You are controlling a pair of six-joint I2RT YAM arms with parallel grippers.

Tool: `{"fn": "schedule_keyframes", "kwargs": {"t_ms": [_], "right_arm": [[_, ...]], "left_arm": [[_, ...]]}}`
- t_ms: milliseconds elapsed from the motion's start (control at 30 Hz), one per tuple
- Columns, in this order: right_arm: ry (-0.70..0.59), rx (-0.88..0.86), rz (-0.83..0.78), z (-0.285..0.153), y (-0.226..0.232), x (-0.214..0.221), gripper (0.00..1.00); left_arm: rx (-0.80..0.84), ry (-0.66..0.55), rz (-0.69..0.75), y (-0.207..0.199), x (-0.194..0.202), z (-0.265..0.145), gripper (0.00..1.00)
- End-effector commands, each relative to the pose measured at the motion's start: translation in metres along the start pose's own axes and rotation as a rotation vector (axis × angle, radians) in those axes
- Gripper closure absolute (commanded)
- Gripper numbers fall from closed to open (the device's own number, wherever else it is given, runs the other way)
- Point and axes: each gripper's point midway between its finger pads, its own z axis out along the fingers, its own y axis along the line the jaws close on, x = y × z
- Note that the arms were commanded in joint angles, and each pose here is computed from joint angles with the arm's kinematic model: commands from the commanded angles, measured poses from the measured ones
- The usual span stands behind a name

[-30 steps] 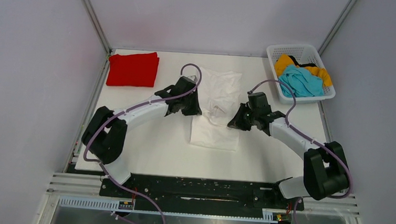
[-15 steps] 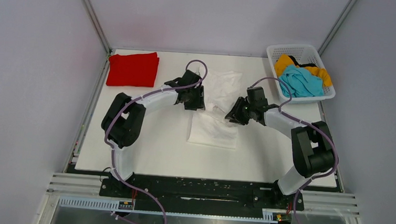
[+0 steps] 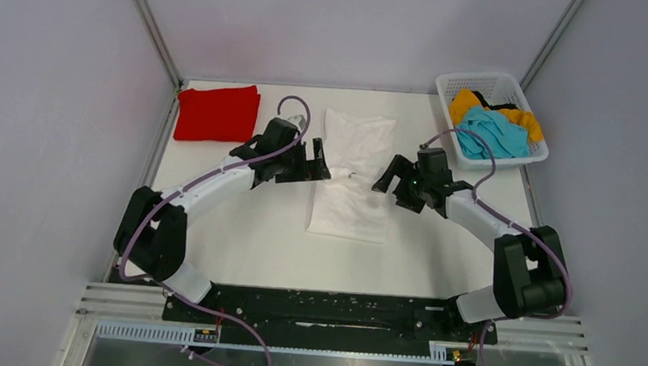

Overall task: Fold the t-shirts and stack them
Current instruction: Fold the folded rectangular tshirt in 1/3 of the way

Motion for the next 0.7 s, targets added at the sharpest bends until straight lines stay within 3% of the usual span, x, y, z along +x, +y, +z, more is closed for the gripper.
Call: {"fn": "schedule_keyframes", "kwargs": {"t_ms": [0, 300, 567, 667], "right_arm": [[0.029, -0.04, -0.081, -0.023, -0.005, 0.032, 0.01], [0.082, -0.201, -0.263, -0.006, 0.05, 0.062, 0.0], [0.045, -0.179, -0.264, 0.056, 0.09, 0.017, 0.01], [-0.012, -0.092, -0.252, 0.077, 0.086, -0.006, 0.01]], "left_arm": [[0.036, 0.078, -0.072, 0.015, 0.057, -0.012, 0.01], [0.046, 0.124, -0.132, 0.025, 0.117, -0.03, 0.01], [-0.021, 0.102, -0.152, 0.042, 0.127, -0.037, 0.01], [-0.039, 0.098, -0.16, 0.047, 0.128, -0.036, 0.01]]}}
